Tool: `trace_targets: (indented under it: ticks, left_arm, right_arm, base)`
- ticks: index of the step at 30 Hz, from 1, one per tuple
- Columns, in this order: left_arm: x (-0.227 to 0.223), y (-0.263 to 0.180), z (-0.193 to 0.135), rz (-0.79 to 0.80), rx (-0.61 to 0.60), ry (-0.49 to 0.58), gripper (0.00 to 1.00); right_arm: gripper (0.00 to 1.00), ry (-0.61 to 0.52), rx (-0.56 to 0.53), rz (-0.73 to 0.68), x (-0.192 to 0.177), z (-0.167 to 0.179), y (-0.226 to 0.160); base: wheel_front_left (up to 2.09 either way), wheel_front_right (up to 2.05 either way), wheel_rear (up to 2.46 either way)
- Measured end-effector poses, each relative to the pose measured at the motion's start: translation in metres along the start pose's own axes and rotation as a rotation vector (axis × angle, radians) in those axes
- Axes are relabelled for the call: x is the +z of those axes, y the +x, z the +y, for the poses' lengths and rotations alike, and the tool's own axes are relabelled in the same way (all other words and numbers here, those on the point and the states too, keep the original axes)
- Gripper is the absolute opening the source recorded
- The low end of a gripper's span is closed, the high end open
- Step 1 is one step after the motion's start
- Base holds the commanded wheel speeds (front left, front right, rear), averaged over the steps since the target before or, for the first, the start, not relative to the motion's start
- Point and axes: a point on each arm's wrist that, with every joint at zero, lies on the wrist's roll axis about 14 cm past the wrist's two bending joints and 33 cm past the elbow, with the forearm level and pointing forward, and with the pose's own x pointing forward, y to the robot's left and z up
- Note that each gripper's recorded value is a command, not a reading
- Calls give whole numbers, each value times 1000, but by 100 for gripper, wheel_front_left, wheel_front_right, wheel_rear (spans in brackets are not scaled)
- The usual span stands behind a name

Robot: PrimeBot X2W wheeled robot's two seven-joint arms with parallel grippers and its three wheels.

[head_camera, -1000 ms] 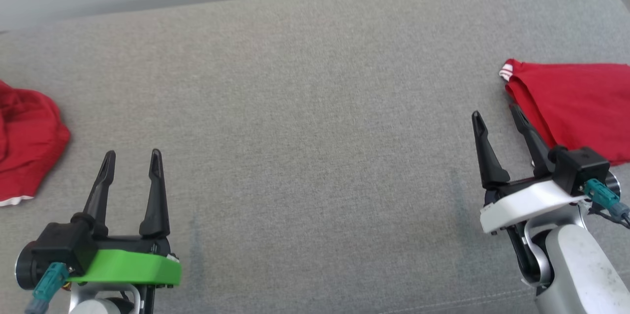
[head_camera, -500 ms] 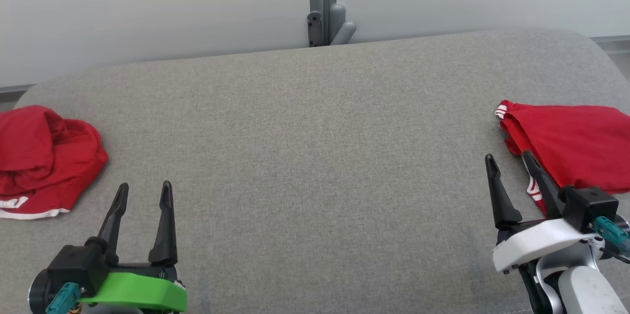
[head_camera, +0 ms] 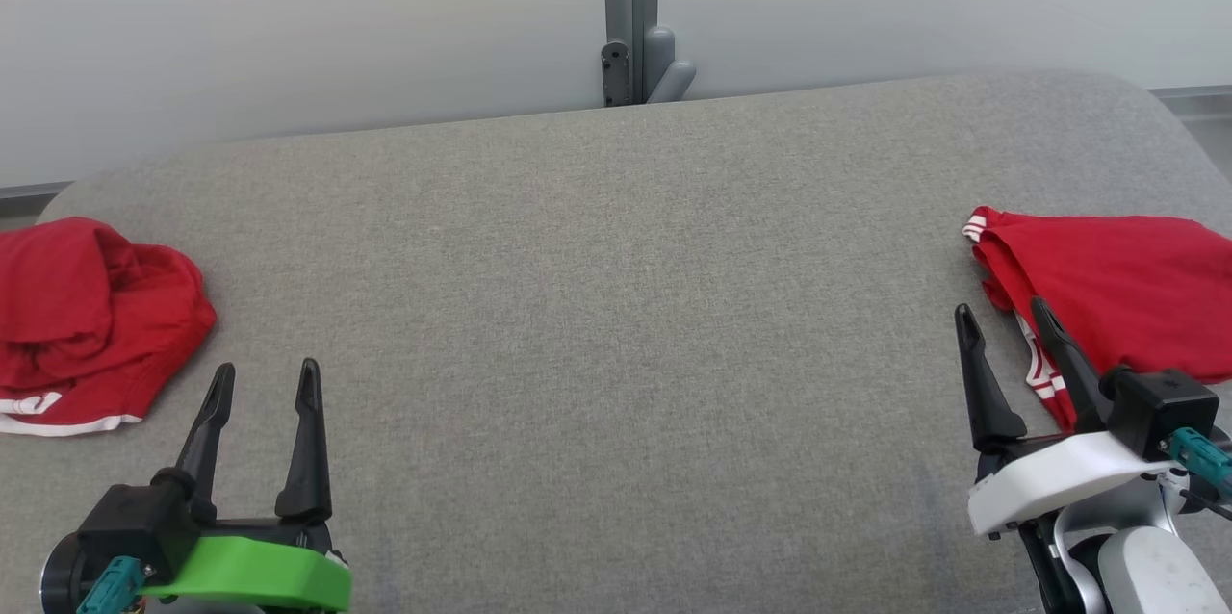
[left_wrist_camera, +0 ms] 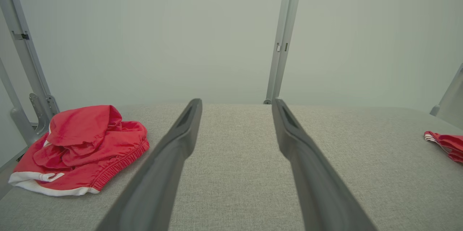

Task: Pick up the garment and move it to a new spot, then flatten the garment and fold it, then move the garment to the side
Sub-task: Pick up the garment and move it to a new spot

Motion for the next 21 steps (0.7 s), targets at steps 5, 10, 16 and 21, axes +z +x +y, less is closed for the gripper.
trace_targets:
  ticks: [5,10,16,21]
  left_arm:
    - [0,-1,0,0,1,1,100]
    - [6,0,6,-25,21,3,100]
    - [23,0,25,-90,81,6,100]
    - [32,-8,42,-118,131,13,100]
  right_arm:
    - [100,7,-4,-1,0,0,-1]
    - [100,10,8,-17,3,5,2]
    - [100,18,47,-29,3,17,11]
    - [100,25,94,-22,-1,33,21]
  base:
    - [0,0,0]
    - [0,0,0]
    - [0,0,0]
    - [0,0,0]
